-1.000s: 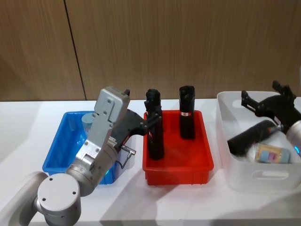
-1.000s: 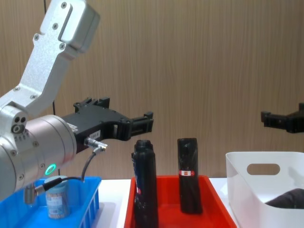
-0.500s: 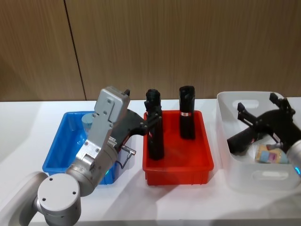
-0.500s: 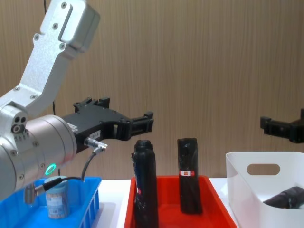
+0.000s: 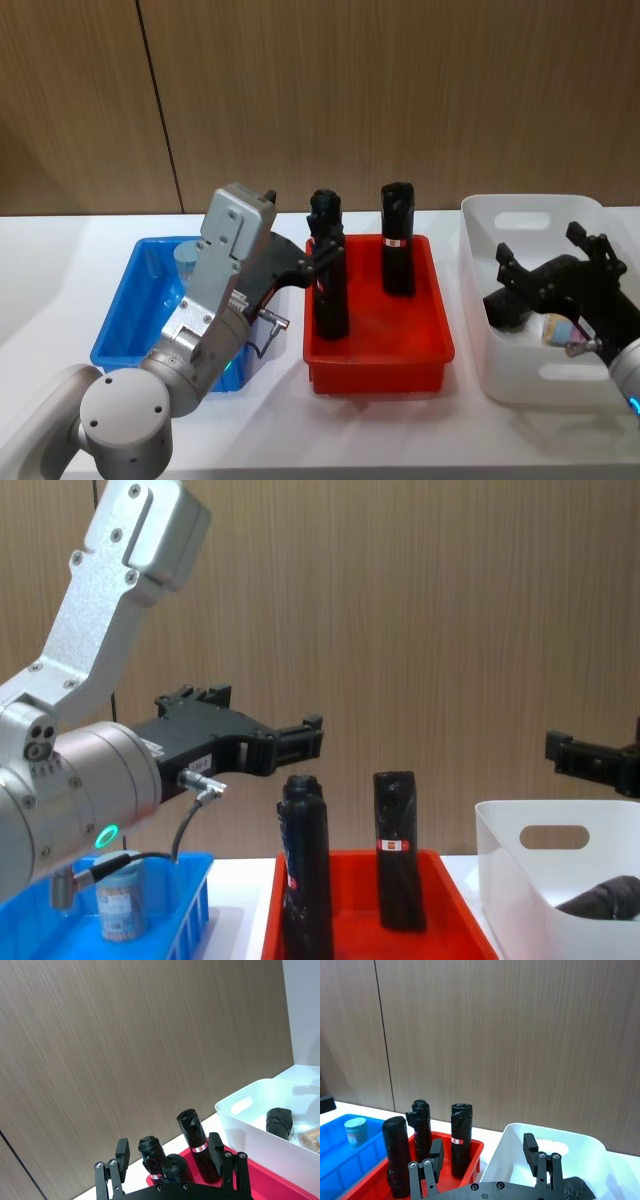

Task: Pick the cotton swabs from the blue box and place them into the white box.

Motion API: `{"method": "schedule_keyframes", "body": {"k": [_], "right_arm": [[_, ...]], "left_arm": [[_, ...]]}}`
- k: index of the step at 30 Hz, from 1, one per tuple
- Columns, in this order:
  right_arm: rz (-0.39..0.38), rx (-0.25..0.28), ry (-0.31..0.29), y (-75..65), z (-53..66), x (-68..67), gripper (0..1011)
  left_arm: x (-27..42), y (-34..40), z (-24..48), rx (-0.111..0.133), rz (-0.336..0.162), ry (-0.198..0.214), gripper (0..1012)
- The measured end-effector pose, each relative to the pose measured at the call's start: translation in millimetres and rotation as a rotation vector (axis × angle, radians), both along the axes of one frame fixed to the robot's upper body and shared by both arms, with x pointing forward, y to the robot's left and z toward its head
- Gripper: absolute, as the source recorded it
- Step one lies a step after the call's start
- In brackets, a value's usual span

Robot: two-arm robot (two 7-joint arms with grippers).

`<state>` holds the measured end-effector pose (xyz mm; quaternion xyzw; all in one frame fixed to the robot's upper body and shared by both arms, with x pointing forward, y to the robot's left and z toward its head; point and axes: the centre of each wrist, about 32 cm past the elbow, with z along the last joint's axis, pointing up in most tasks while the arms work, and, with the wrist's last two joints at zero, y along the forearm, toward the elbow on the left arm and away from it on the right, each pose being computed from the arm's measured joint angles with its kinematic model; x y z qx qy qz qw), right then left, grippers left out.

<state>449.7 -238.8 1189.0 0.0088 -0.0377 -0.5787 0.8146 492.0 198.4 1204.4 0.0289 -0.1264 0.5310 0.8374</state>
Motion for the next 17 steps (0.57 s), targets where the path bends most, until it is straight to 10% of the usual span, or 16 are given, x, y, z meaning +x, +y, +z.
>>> {"method": "schedule_keyframes", "body": {"k": [17], "right_arm": [[0.005, 0.009, 0.0, 1.8, -0.2, -6.5, 1001]], "left_arm": [[0.0, 0.0, 0.0, 0.0, 0.0, 0.0, 1003]]}}
